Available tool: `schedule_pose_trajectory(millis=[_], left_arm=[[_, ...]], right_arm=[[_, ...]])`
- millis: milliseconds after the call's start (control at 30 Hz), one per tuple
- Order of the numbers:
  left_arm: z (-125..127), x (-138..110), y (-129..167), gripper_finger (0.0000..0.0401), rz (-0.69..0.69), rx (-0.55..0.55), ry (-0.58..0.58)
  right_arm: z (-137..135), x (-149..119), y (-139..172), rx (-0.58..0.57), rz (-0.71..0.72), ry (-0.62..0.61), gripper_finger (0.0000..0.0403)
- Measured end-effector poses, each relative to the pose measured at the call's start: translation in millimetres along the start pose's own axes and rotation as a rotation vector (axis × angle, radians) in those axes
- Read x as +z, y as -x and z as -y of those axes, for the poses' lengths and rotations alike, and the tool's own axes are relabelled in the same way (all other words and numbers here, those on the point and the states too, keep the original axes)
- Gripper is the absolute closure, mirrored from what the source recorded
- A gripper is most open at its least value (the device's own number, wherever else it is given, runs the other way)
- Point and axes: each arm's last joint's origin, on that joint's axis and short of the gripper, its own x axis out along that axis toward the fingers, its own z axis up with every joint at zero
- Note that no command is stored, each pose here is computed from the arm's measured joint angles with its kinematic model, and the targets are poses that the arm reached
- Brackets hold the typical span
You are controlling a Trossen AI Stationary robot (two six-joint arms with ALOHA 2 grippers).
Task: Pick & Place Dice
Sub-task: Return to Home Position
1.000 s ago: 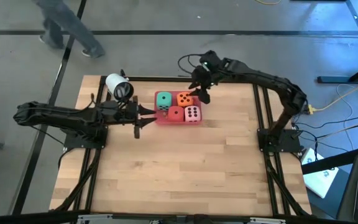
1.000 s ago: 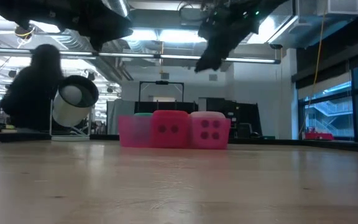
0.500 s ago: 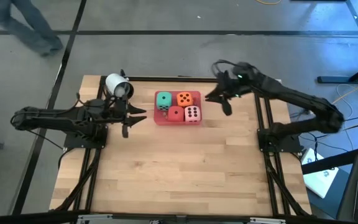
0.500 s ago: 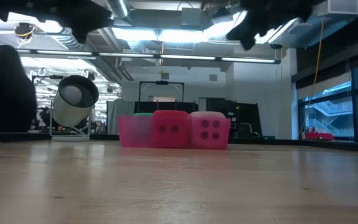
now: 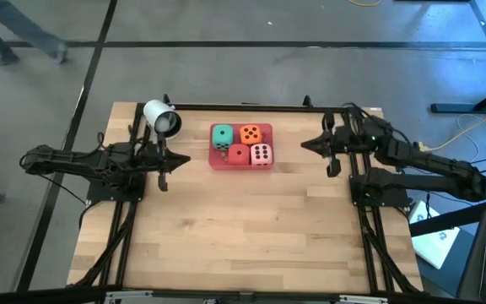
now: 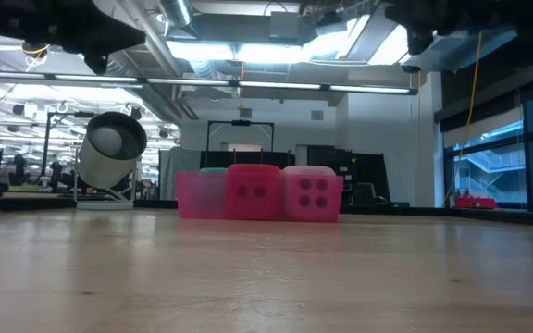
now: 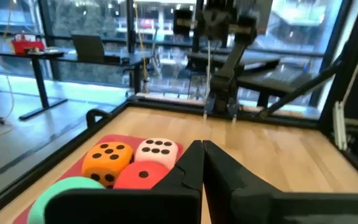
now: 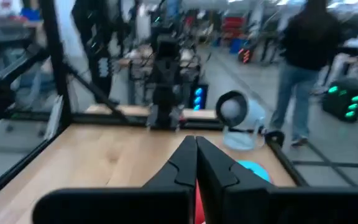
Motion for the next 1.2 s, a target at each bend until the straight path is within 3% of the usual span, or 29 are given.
schedule_pose_trajectory(millis=[267,433,567,767,1200], left_arm=[[-1.0,-20.0,10.6,0.0399,0.098,-0.025,0.03],[-3.1,-33.3,13.6,0.0399,0.11,-0.007,0.032],[-4.0,-38.7,14.7,0.04,0.111,0.001,0.033],[-4.8,-44.7,15.0,0.04,0.109,0.016,0.029],[-4.7,-53.4,13.9,0.04,0.081,0.007,0.054]], right_arm=[[-21.9,-32.4,5.2,0.011,0.171,-0.007,0.0401],[-37.0,-60.6,1.7,-0.069,0.11,-0.018,0.0402],[-50.0,-78.6,3.8,-0.096,0.156,-0.021,0.0402],[-61.4,-103.1,9.7,-0.033,0.109,-0.046,0.0402],[-61.7,-113.7,24.2,-0.023,-0.002,-0.035,0.0403]])
